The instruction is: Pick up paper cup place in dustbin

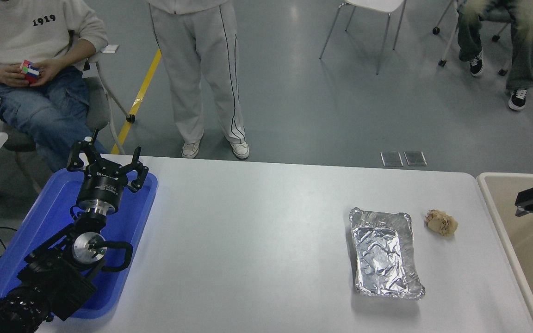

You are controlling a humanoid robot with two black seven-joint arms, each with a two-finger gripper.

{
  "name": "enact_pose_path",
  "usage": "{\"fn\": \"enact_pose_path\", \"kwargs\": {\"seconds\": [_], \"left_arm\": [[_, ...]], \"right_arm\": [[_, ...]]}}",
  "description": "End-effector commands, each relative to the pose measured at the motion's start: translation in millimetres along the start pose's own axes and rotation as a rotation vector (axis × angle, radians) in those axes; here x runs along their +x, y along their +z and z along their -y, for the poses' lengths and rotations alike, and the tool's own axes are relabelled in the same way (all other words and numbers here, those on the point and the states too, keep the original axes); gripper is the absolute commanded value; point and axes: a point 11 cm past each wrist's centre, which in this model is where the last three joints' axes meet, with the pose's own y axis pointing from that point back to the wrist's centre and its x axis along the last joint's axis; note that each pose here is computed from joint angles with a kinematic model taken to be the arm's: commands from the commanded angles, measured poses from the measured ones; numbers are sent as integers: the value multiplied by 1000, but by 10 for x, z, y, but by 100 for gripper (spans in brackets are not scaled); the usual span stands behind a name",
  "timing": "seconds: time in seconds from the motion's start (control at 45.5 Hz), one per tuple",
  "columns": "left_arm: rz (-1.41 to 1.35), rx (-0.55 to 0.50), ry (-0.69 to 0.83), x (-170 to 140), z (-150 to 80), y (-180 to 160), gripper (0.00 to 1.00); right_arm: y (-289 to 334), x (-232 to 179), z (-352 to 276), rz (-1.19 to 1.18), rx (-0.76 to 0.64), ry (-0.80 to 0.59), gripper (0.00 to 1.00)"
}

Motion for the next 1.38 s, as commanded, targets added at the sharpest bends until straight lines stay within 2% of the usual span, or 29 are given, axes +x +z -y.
{"fn": "enact_pose_path", "kwargs": {"seconds": [0.0,0.154,0.923,1.363], "left_arm": [[0,0,0,0,0,0,100],[0,0,0,0,0,0,100],[0,-1,-1,-5,6,3,100],[0,0,0,0,0,0,100]], "right_arm": [[-396,25,-373,-168,-55,-122,100],[-735,65,-633,-304,-116,-102,100],[-1833,181,-1513,-490,80,100,100],[-1810,190,-1502,-486,69,99,100]]}}
